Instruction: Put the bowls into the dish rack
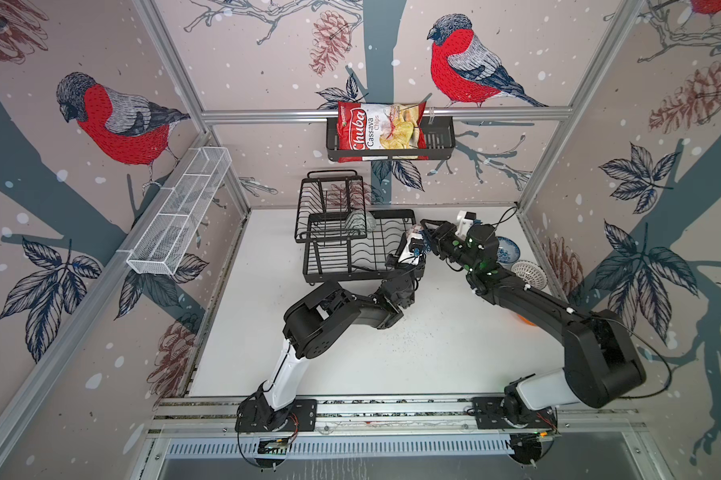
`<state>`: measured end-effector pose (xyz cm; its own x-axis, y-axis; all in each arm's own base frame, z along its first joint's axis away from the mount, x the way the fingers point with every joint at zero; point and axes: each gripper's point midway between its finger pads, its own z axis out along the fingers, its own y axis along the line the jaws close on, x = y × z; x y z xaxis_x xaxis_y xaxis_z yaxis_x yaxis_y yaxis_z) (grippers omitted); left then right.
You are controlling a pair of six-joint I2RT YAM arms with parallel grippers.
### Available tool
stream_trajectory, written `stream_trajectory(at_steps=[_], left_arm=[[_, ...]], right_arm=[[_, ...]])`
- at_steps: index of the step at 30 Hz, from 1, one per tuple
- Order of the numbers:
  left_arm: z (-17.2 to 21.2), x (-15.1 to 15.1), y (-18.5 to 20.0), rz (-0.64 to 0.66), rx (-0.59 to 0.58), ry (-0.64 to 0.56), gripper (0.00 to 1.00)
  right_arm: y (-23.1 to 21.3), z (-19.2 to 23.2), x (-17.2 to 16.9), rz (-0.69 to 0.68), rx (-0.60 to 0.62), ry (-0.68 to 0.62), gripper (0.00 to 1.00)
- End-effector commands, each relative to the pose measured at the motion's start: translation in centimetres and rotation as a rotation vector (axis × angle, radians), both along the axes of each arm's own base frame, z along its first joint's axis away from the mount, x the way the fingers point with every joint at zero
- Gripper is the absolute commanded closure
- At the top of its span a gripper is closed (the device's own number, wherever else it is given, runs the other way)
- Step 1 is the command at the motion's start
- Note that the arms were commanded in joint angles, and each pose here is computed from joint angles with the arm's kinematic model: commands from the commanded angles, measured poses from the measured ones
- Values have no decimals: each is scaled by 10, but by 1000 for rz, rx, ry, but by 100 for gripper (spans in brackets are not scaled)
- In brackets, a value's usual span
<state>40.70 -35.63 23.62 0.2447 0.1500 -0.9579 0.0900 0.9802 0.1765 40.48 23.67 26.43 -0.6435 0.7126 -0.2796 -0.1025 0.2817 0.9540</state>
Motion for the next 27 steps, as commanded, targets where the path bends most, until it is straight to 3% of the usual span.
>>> stream_trajectory(at_steps=[1, 5, 18, 27], left_arm=[[26, -11, 4, -29, -112, -75, 100], [28, -17, 5, -33, -123, -91, 100], [26, -22, -6, -54, -109, -79, 100], [25, -22, -8, -62, -103, -67, 99]], right_arm=[[-2, 14, 1, -7, 16, -51, 60], [-2, 14, 1, -8, 15, -51, 64], [-3, 17, 0, -10, -2, -64, 95], [-5, 22, -1, -16, -7, -77, 98]])
